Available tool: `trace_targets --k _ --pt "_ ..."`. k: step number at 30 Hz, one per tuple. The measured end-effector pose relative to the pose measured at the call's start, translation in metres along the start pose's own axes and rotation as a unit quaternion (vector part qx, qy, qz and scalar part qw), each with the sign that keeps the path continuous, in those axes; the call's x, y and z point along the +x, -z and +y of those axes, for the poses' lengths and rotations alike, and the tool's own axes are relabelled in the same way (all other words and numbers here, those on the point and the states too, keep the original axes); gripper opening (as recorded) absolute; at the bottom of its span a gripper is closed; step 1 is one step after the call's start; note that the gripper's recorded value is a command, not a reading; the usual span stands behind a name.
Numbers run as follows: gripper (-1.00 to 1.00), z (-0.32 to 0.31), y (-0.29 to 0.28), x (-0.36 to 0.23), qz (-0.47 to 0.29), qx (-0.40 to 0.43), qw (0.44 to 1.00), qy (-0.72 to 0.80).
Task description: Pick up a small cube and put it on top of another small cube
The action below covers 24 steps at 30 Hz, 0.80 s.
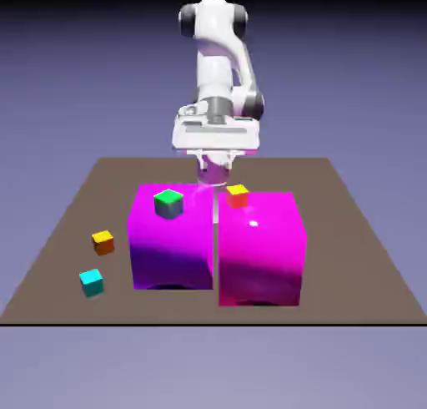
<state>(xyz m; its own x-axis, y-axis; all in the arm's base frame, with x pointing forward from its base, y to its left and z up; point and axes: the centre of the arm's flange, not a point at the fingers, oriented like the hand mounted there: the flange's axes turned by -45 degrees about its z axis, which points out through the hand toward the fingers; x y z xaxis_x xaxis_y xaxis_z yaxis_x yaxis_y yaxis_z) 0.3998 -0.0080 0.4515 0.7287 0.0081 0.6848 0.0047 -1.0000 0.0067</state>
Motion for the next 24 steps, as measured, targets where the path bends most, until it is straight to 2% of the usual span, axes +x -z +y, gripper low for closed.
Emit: trace_targets --k 11,24 --pt "0.0 0.133 -0.108 -0.012 -0.183 -0.048 0.961 -0.203" --pt "0.0 0.301 -0.199 -0.111 -0.351 -0.116 0.831 -0.415"
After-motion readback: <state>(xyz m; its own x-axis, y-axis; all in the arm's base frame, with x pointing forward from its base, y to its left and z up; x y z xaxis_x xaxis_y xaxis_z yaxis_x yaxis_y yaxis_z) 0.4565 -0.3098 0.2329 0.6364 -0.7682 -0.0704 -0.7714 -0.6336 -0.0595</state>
